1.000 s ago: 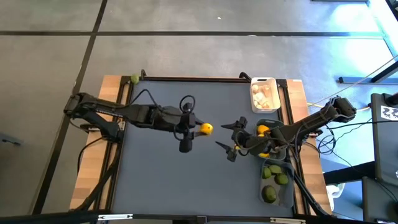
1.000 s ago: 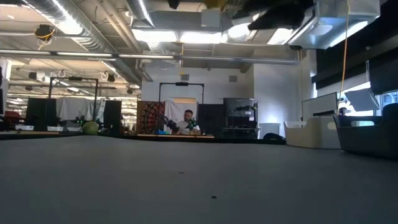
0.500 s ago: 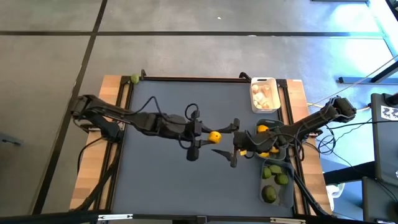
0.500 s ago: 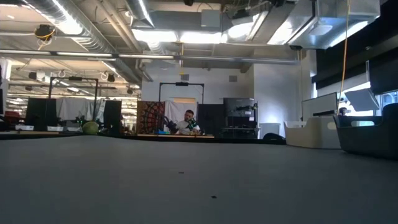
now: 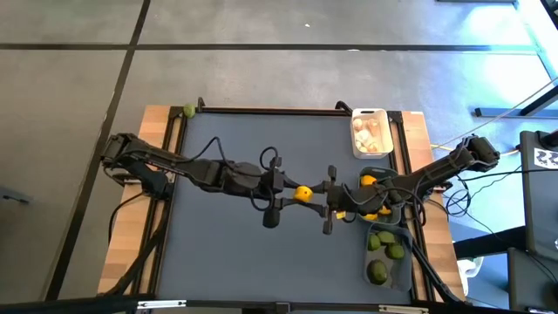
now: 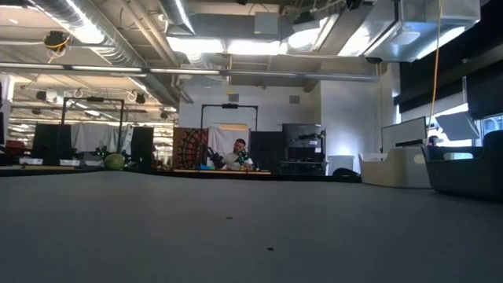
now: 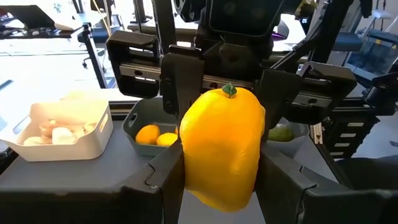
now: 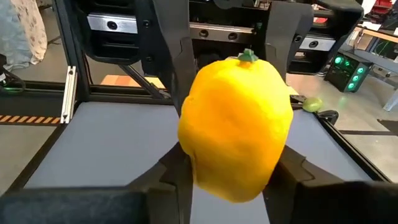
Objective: Sort produce into baskets
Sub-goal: Put the yellow lemon into the gray bin
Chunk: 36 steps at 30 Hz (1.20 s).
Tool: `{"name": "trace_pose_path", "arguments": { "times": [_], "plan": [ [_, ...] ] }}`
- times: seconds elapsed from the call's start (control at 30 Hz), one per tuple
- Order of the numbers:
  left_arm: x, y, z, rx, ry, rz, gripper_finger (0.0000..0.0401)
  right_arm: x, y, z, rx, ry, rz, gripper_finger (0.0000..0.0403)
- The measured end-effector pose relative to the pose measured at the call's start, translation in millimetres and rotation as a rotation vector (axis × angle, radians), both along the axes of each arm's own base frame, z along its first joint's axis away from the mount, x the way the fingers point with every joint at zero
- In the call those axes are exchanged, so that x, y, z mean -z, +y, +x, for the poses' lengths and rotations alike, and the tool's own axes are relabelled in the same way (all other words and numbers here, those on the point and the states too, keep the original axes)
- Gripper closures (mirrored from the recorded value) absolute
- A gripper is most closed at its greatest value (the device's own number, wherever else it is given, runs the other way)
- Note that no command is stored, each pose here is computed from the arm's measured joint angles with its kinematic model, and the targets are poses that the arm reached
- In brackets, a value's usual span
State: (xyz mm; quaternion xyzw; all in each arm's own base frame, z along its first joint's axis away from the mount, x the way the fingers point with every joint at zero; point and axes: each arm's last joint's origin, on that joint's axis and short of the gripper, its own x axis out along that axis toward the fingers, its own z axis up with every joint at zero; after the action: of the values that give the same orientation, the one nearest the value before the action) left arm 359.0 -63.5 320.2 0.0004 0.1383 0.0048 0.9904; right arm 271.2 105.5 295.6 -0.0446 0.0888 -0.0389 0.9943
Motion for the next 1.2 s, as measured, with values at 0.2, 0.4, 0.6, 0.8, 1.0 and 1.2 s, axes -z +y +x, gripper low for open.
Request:
{"name": "trace_pose_path", "arguments": {
  "times": [0.2, 0.4, 0.6, 0.8, 1.0, 1.2],
  "plan": [
    [0, 2, 0, 0.017, 0.006, 0.0, 0.0206, 1, 0, 0, -0.004, 0.015, -0.018, 0.0276],
    [-4, 2, -9, 0.032, 0.047, 0.022, 0.0151, -3, -3, -7, 0.0, 0.078, -0.062, 0.0274],
    [-7, 6, -33, 0.023, 0.193, 0.011, 0.014, -16, -8, -20, 0.022, 0.244, -0.033, 0.0267],
    [3, 7, -43, -0.013, 0.348, -0.036, 0.0141, -23, -4, -44, 0.055, 0.5, 0.023, 0.0264],
    [9, 3, -45, -0.011, 0.389, -0.039, 0.0139, -21, 7, -73, 0.123, 0.691, 0.119, 0.0263],
    [8, 5, -44, -0.046, 0.378, -0.013, 0.0139, -9, 10, -101, 0.296, 0.863, 0.225, 0.0263]
  ]
}}
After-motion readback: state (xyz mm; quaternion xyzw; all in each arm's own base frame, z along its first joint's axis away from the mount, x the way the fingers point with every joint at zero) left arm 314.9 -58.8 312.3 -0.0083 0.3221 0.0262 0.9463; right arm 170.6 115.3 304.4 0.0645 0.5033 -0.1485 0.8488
